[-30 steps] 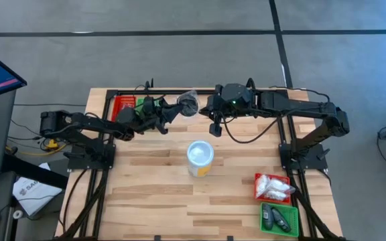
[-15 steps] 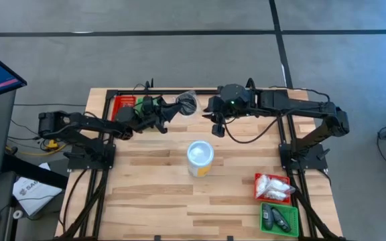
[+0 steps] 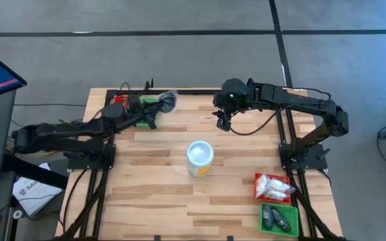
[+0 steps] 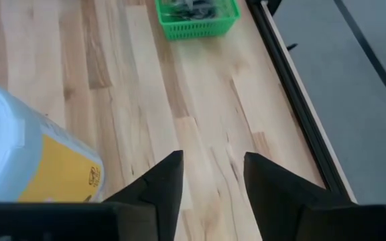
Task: Pick & Place Travel size toiletries
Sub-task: Put the black hairbrush into the top green basket
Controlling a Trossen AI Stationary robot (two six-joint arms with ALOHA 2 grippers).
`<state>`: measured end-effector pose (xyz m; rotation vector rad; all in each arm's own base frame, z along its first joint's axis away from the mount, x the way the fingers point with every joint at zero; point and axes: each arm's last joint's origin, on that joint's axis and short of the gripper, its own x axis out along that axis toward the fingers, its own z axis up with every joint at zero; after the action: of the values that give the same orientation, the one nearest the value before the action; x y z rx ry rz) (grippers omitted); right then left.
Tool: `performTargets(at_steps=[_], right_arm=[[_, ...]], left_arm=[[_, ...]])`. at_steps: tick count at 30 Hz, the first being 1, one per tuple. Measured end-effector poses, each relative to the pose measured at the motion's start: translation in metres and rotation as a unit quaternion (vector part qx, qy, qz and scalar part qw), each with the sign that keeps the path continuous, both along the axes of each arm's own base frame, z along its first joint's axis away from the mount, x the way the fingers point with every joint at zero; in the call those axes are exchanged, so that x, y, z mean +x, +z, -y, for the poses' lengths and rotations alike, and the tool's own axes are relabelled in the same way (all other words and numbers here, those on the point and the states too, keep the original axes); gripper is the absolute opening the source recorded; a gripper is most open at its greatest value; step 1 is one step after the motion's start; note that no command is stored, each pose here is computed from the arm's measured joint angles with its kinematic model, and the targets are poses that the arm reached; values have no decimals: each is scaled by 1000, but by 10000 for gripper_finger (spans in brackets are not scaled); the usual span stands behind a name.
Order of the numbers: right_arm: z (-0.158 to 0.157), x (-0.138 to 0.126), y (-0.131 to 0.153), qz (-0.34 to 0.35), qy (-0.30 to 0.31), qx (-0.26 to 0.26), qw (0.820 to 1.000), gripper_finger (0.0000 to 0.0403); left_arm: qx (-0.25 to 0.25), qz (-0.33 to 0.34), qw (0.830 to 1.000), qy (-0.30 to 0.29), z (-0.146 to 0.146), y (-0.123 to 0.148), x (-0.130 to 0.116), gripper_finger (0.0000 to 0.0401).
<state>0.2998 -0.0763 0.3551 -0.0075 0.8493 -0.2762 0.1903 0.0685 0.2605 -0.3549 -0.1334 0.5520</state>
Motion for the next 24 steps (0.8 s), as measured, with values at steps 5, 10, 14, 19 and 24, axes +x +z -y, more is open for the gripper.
performTargets(at_steps=[5,10,14,19,24], right_arm=[[1,-1,0,-2,-3,2,1000,150],[1,-1,0,-2,-2,2,1000,146],[1,-1,0,-2,-1,2,1000,139],[1,-1,0,-3,0,1,1000,131],[1,-1,0,-2,-3,4,1000,127]], left_arm=[[-21,-74,994,73,5,-2,-30,19],[-45,-130,981,139,10,-8,-55,19],[-67,-170,966,182,11,-17,-65,19],[-97,-223,943,228,4,-30,-70,19],[-123,-256,923,259,-7,-39,-73,19]])
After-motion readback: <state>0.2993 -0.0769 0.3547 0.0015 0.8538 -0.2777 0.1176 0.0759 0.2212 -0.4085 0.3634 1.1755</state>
